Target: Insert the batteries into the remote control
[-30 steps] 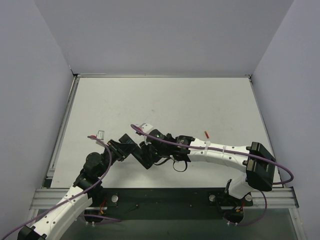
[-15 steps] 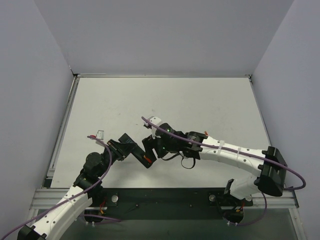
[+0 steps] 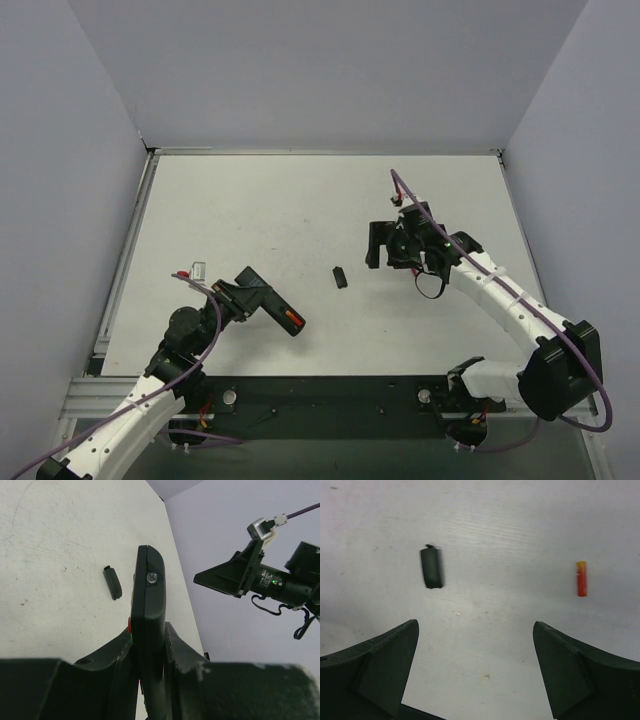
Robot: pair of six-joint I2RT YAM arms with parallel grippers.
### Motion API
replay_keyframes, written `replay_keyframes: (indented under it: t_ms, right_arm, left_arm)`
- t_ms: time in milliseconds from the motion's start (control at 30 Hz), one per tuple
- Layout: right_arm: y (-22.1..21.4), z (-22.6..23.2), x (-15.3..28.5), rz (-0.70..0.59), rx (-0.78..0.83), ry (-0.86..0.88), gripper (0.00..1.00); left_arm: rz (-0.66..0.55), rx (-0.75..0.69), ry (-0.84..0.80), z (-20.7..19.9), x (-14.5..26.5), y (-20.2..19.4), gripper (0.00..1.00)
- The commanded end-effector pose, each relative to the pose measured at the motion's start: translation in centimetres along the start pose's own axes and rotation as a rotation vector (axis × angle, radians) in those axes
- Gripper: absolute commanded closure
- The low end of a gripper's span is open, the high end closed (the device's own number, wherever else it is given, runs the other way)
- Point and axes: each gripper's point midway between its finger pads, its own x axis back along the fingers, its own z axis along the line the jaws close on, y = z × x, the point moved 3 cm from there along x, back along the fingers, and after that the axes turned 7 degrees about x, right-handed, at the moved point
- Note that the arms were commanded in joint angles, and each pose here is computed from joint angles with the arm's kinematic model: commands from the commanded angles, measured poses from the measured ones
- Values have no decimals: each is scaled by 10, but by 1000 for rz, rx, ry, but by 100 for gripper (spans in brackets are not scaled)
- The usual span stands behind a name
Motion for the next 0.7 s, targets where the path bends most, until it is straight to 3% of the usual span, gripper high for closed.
replay_keyframes:
  t_ms: [0, 233, 667]
  right_arm:
    - [-25, -55, -3, 113, -120, -126, 10]
    - [-61, -122, -12, 191, -323, -280, 16]
    - [-67, -144, -53, 279, -399, -261, 45]
  left_arm:
    - [2, -13, -2, 8, 1, -3, 100]
    - [29, -8, -13, 0, 1, -4, 100]
    - [25, -3, -16, -1, 4, -4, 100]
